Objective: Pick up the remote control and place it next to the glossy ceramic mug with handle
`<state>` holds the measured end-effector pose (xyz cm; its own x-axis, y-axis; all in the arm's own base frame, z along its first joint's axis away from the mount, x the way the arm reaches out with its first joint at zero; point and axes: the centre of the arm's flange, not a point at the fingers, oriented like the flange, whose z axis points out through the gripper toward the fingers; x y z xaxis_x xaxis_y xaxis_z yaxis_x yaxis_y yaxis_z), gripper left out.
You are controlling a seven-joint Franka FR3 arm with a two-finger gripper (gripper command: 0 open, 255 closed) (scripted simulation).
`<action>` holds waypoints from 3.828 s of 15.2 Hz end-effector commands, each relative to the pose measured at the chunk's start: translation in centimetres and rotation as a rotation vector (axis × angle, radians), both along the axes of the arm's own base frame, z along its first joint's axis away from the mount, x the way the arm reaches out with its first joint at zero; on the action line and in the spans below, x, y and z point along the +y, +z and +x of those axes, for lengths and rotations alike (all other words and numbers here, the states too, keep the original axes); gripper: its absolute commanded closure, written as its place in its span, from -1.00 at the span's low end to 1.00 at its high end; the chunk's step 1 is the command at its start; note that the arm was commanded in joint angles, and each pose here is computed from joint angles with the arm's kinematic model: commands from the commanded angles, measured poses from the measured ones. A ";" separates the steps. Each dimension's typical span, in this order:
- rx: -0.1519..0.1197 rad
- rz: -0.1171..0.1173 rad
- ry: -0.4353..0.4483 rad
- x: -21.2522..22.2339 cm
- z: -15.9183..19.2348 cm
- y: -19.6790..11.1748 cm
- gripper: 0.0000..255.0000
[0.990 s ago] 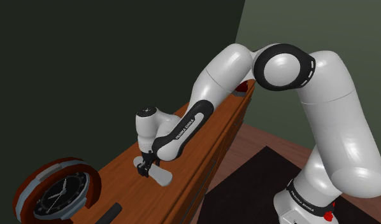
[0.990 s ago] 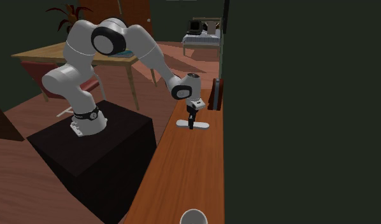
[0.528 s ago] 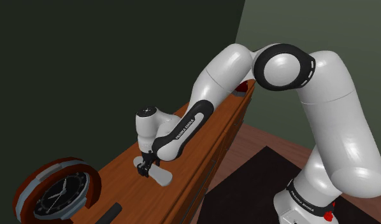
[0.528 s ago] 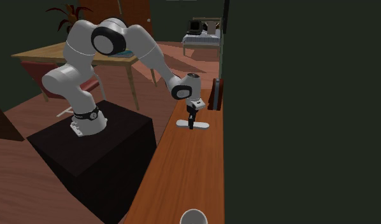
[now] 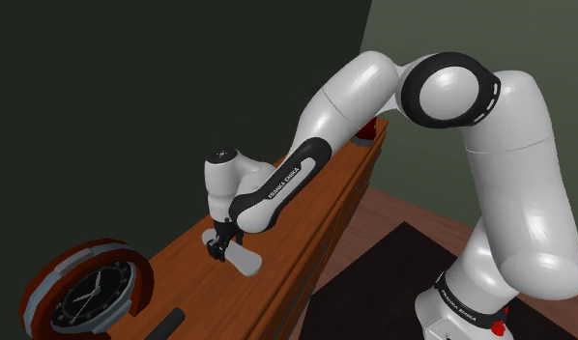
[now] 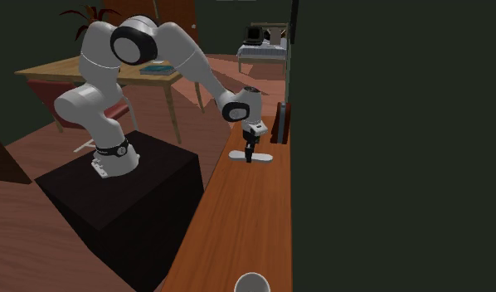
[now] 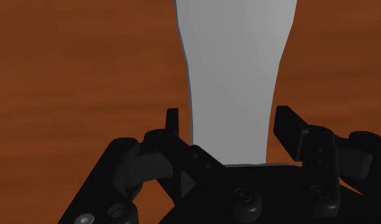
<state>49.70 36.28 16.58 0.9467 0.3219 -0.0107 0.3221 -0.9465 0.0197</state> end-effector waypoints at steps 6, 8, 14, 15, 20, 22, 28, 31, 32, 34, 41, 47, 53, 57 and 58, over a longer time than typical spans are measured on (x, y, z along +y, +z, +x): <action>0.000 0.000 0.000 0.0 0.0 3.7 1.00; 0.000 0.000 0.000 0.0 0.0 4.7 1.00; 0.000 0.000 0.000 0.0 0.0 7.9 1.00; 0.000 0.000 0.000 0.0 0.0 8.4 1.00; 0.000 0.000 0.000 0.0 0.0 11.1 1.00; 0.000 0.000 0.000 0.0 0.0 12.1 1.00; 0.000 0.000 0.000 -3.8 0.9 13.5 1.00; 0.000 0.000 0.000 -7.7 1.8 13.6 1.00; 0.000 0.000 0.000 -9.0 2.1 13.6 1.00; 0.000 0.000 0.000 -11.5 2.7 13.6 1.00; 0.000 0.000 0.000 -20.5 4.8 13.6 1.00; 0.000 0.000 0.000 -28.2 6.6 13.7 1.00; 0.000 0.000 0.000 -36.0 8.3 13.7 1.00; 0.000 0.000 0.000 -41.1 9.5 13.7 1.00; 0.000 0.000 0.000 -42.4 9.8 13.7 1.00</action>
<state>59.14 -4.38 30.39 0.9470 0.3210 -0.0109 0.3212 -0.9468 0.0195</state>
